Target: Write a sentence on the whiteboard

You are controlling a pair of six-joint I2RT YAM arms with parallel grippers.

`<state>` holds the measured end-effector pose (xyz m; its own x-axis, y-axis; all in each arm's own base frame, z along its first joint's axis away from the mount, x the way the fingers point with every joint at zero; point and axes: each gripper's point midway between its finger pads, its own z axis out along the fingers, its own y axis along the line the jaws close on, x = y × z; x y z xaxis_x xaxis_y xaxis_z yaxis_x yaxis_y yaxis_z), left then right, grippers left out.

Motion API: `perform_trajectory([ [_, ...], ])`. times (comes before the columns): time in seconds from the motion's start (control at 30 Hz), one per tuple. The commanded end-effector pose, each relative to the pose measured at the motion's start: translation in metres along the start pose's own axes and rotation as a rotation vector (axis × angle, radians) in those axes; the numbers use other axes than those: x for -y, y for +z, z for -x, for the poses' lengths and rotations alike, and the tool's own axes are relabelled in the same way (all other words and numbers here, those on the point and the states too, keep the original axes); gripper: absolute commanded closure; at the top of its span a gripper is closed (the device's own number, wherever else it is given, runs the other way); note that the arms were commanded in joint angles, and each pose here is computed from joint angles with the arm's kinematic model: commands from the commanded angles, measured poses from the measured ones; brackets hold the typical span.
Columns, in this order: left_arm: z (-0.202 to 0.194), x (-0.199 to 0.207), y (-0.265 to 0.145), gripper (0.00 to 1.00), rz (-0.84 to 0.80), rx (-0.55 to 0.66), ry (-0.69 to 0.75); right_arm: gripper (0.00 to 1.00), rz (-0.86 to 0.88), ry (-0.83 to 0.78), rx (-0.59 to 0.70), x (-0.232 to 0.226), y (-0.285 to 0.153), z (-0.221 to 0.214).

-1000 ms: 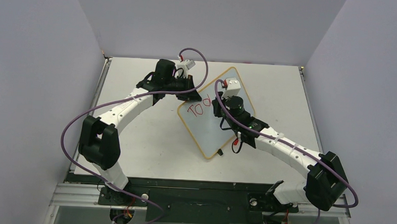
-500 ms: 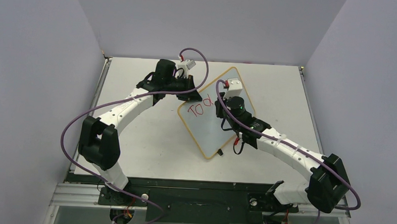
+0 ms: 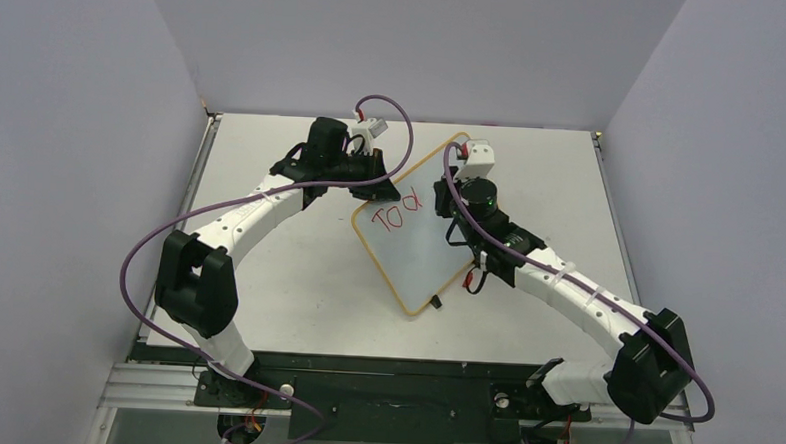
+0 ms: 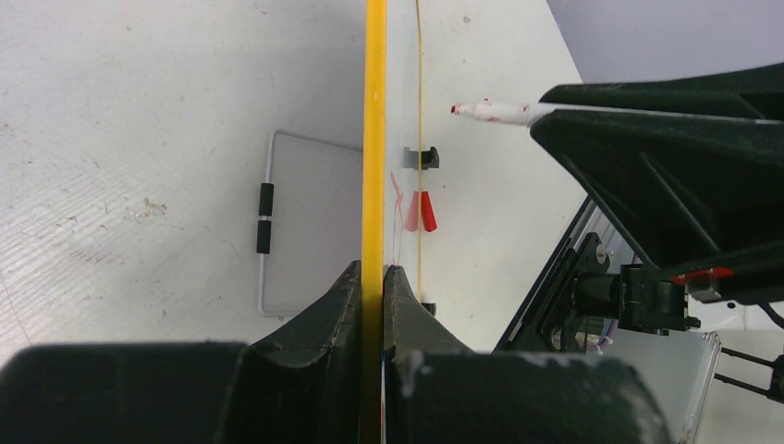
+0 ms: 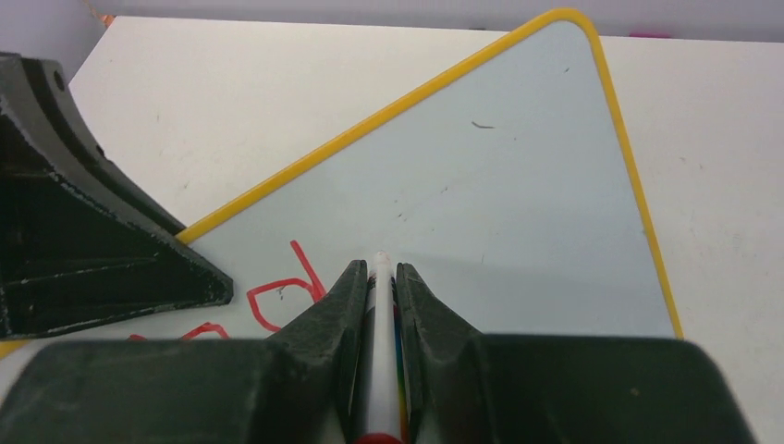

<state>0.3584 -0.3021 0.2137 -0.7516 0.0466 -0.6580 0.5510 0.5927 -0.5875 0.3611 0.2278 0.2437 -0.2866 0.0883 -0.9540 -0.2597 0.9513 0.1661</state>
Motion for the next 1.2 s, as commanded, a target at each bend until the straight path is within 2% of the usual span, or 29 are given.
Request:
perform_trajectory([
  [0.0, 0.005, -0.001, -0.004, 1.00, 0.040, 0.019, 0.097, 1.00, 0.011, 0.039, 0.083, -0.002, 0.006, 0.033],
  [0.57, 0.003, 0.000, -0.001, 1.00, 0.044, 0.020, 0.103, 1.00, 0.030, 0.054, 0.077, -0.001, 0.023, 0.037],
  [1.17, 0.004, 0.000, 0.001, 1.00, 0.040, 0.017, 0.107, 1.00, 0.132, 0.057, 0.019, -0.021, 0.032, 0.017],
])
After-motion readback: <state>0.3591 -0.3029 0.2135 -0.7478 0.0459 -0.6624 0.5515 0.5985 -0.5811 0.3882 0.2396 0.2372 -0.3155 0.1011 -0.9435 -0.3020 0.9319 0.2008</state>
